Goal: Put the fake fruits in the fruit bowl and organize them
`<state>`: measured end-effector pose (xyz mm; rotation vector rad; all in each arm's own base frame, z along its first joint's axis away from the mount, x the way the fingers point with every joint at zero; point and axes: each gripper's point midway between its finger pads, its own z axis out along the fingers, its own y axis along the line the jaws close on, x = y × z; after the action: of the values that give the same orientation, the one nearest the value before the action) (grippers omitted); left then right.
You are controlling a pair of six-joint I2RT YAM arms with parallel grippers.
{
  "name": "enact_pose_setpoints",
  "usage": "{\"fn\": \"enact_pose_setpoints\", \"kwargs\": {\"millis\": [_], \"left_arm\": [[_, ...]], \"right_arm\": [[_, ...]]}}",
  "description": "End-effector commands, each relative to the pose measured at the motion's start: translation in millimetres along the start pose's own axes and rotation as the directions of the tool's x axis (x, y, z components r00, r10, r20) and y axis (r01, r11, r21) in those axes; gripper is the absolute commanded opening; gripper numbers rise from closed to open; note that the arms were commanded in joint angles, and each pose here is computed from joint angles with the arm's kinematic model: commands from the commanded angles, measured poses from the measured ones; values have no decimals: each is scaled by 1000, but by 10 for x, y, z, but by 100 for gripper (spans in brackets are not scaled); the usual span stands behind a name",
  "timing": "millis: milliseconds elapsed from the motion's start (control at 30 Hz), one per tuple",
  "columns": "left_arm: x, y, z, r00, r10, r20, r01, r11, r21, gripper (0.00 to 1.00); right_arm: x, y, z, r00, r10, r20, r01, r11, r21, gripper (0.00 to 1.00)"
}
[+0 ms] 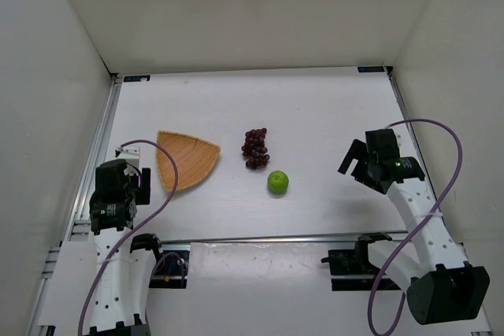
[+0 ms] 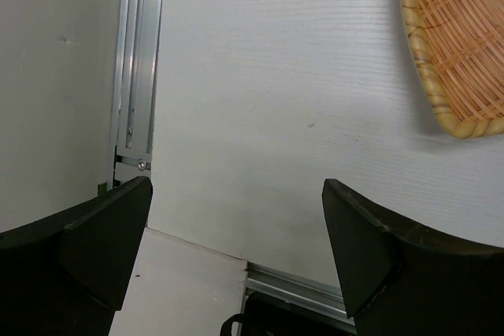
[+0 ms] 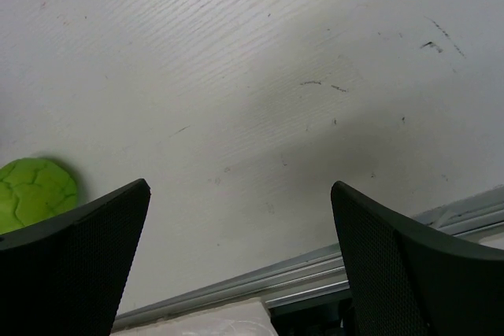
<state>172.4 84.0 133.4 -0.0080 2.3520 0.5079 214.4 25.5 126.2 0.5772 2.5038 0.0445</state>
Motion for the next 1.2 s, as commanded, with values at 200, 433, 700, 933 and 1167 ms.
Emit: {"fn": "enact_pose_setpoints", "kwargs": {"millis": [200, 433, 700, 933, 1167], "left_arm": [[-288, -107, -80, 985, 155, 77, -164, 979, 123, 100], [-706, -280, -151, 984, 154, 92, -174, 941, 290, 100], [-1887, -1094, -289, 930, 313, 193, -368, 807, 463, 100], [-2391, -2795, -493, 871, 395, 292, -480, 556, 679, 100], [-2402, -3891, -270, 902, 381, 201, -368, 440, 819, 100]], "right_arm": [[79, 754, -60, 964, -265, -7, 253, 926, -281, 100], [170, 1837, -230, 850, -524, 58, 504, 775, -381, 100], [99, 1900, 3, 890, -456, -6, 427, 839, -337, 100], [-5, 1177, 60, 970, -243, -7, 237, 951, -200, 100], [97, 687, 2, 990, -144, -4, 142, 979, -146, 100]]}}
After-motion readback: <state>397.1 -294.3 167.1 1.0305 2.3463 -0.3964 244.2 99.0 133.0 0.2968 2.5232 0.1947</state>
